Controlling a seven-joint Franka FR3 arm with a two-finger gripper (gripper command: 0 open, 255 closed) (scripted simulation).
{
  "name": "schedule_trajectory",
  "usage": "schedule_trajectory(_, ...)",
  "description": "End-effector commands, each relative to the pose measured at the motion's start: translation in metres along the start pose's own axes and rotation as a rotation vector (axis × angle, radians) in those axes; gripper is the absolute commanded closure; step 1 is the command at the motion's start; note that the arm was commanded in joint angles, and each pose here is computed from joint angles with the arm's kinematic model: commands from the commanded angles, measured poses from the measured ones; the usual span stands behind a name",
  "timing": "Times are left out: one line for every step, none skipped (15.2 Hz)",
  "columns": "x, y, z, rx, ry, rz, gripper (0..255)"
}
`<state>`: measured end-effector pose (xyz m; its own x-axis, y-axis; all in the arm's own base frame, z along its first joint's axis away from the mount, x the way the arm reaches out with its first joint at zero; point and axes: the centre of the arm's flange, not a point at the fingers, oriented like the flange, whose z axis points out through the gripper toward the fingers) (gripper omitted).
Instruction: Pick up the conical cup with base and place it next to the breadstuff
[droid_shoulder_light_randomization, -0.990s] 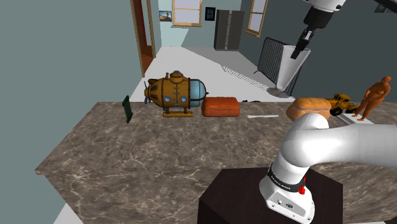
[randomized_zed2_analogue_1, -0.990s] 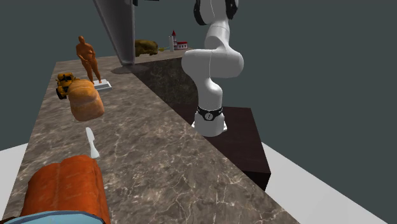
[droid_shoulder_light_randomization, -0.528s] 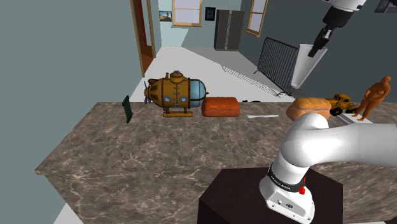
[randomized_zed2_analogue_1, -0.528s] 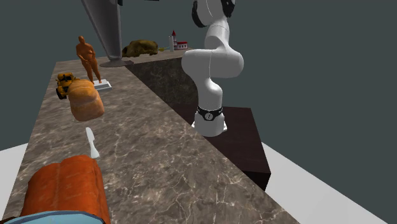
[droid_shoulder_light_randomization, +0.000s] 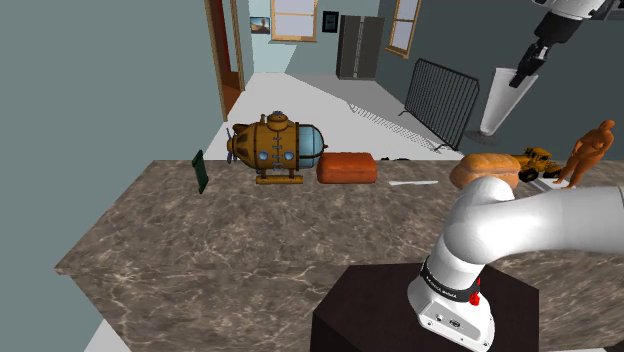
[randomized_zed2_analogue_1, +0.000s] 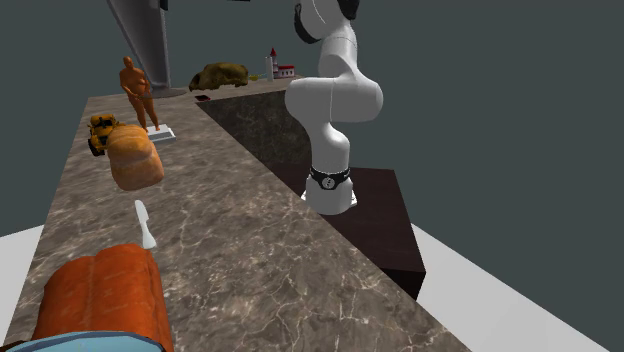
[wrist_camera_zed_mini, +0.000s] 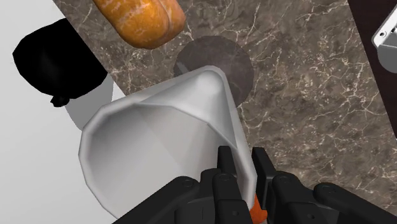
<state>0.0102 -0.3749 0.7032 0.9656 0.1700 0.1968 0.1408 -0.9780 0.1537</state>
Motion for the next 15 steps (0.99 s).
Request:
schedule_trajectory(-0.024,0.019,0.001,-0.001,-0.001,-0.001,255)
schedule_trajectory(-0.032,0.028,0.0,-0.001,-0.001,-0.001,255)
schedule_trajectory(-0.041,0.038,0.0,-0.001,-0.001,-0.001,255)
schedule_trajectory(-0.05,0.048,0.0,-0.001,-0.001,-0.001,255)
schedule_trajectory(-0.062,0.061,-0.001,-0.001,-0.001,-0.001,255)
schedule_trajectory(-0.063,0.06,0.004,-0.001,-0.001,-0.001,255)
schedule_trajectory(-0.064,0.059,0.009,-0.001,-0.001,-0.001,255)
schedule_trajectory(-0.065,0.058,0.015,-0.001,-0.001,-0.001,255)
schedule_trajectory(-0.066,0.057,0.02,-0.001,-0.001,-0.001,255)
schedule_trajectory(-0.067,0.057,0.025,-0.001,-0.001,-0.001,255)
schedule_trajectory(-0.068,0.056,0.03,-0.001,-0.001,-0.001,255)
schedule_trajectory(-0.069,0.055,0.035,-0.001,-0.001,-0.001,255)
schedule_trajectory(-0.07,0.054,0.04,-0.001,-0.001,-0.001,255)
schedule_trajectory(-0.071,0.053,0.045,-0.001,-0.001,-0.001,255)
schedule_trajectory(-0.072,0.053,0.05,-0.001,-0.001,-0.001,255)
